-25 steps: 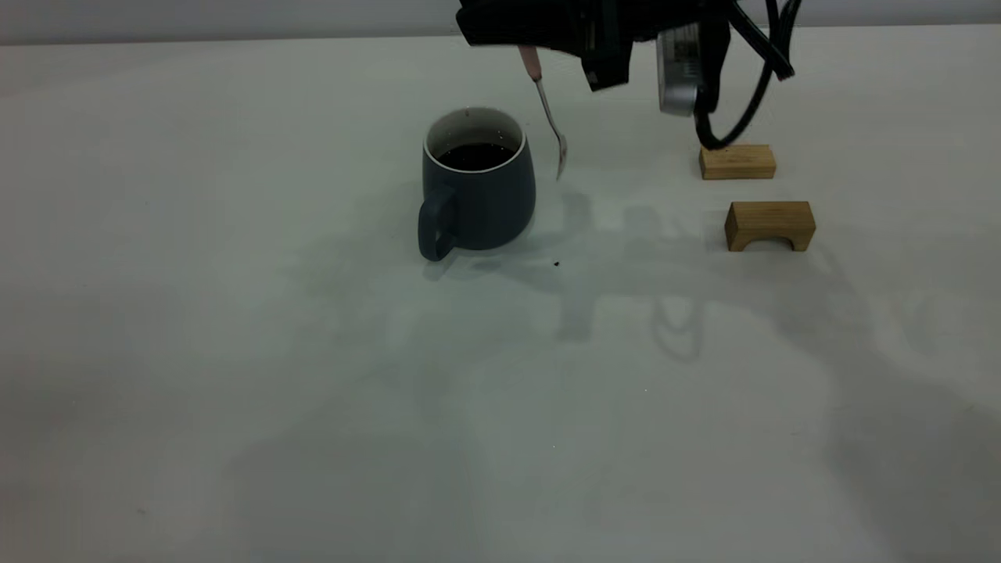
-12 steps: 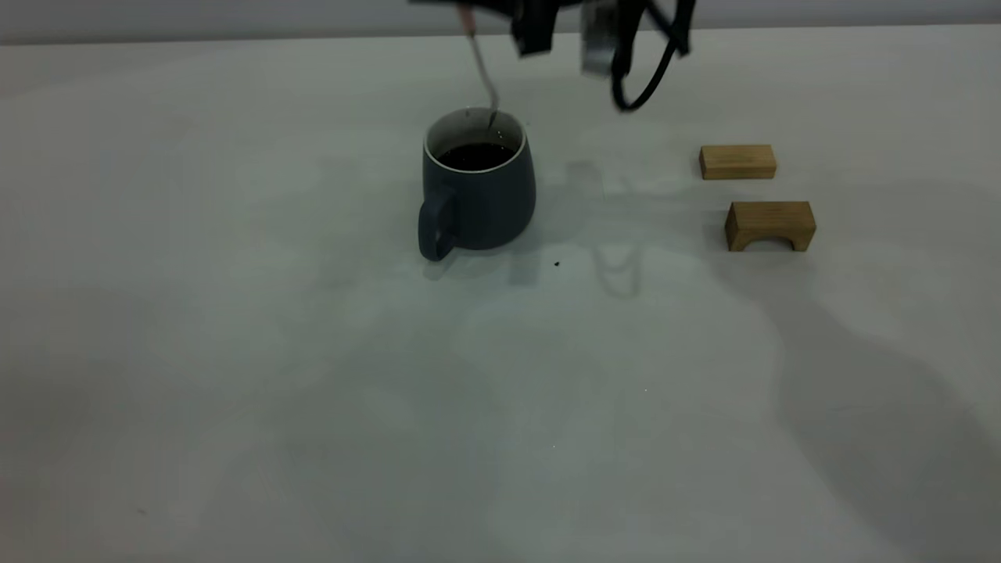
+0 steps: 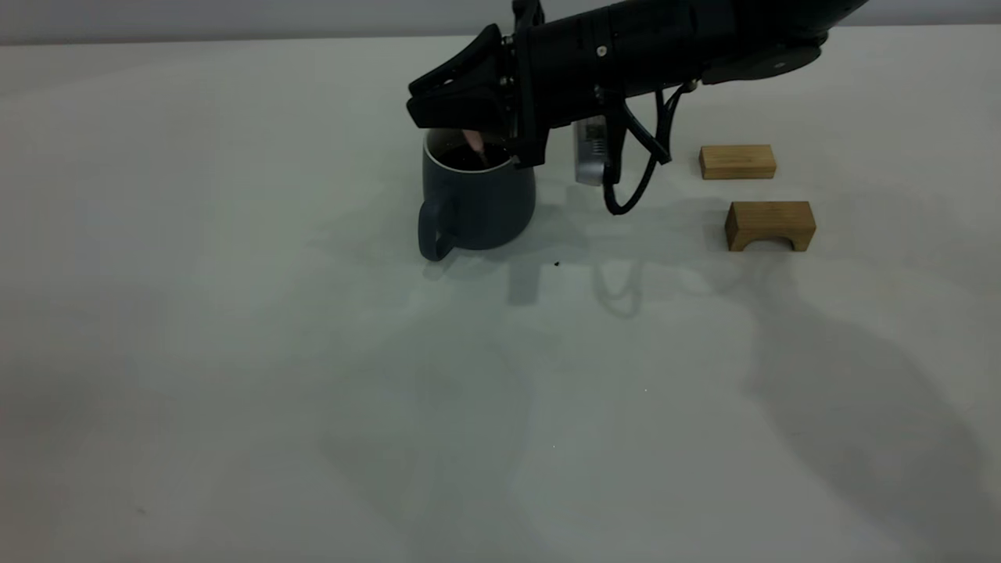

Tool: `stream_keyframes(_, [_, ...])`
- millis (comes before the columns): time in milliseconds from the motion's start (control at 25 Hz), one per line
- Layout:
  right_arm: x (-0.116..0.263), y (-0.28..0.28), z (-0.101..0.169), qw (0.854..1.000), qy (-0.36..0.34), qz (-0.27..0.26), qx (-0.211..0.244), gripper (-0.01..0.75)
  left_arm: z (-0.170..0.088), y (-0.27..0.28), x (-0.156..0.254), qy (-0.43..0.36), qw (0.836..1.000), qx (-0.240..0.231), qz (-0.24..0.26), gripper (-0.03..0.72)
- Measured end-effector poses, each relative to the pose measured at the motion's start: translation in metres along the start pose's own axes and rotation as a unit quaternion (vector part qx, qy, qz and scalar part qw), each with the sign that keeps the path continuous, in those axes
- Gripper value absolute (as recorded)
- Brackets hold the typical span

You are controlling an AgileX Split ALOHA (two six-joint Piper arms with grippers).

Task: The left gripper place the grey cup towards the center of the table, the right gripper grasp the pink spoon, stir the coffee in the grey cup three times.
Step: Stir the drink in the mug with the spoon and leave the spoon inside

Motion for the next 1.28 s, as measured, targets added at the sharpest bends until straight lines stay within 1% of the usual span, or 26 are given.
stream_keyframes(120, [-0.001, -0.008, 0.004, 1.000, 0.011, 0.022, 0.015, 0.120, 0.000, 0.000, 0.000, 0.000, 1.000, 0.000, 0.000, 0.528])
stream_keyframes(240, [0.002, -0.013, 0.013, 0.999, 0.029, 0.038, 0.016, 0.120, 0.000, 0.000, 0.000, 0.000, 1.000, 0.000, 0.000, 0.528])
stream_keyframes(360, [0.002, -0.012, 0.019, 0.999, 0.039, 0.032, 0.003, 0.120, 0.000, 0.000, 0.000, 0.000, 1.000, 0.000, 0.000, 0.528])
stream_keyframes(520, [-0.002, -0.003, 0.027, 0.997, 0.078, 0.025, -0.013, 0.120, 0.000, 0.000, 0.000, 0.000, 1.000, 0.000, 0.000, 0.528])
stream_keyframes(640, [-0.004, 0.002, 0.030, 0.995, 0.092, 0.019, -0.015, 0.120, 0.000, 0.000, 0.000, 0.000, 1.000, 0.000, 0.000, 0.528])
stream_keyframes(880, [-0.004, 0.016, 0.023, 0.997, 0.080, -0.009, -0.020, 0.120, 0.000, 0.000, 0.000, 0.000, 1.000, 0.000, 0.000, 0.528])
stream_keyframes(1040, [-0.003, 0.014, 0.018, 0.998, 0.067, 0.005, -0.017, 0.120, 0.000, 0.000, 0.000, 0.000, 1.000, 0.000, 0.000, 0.528])
stream_keyframes(1120, [0.001, 0.006, 0.012, 0.998, 0.063, 0.012, -0.006, 0.120, 0.000, 0.000, 0.000, 0.000, 1.000, 0.000, 0.000, 0.528])
stream_keyframes(1280, [0.012, -0.009, 0.004, 0.997, 0.076, 0.023, 0.013, 0.120, 0.000, 0.000, 0.000, 0.000, 1.000, 0.000, 0.000, 0.528])
Point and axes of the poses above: a point on each arm's last joint axis where the gripper is mounted, y pointing back along that axis away from the gripper, z along the wrist's bending axis when the last joint is at zero, x = y × z, the point moved 2 cm from there along -y, pointing out along that axis toward the gripper, and after that the axes turned 14 degrees about -y, right-handed, at the moved point
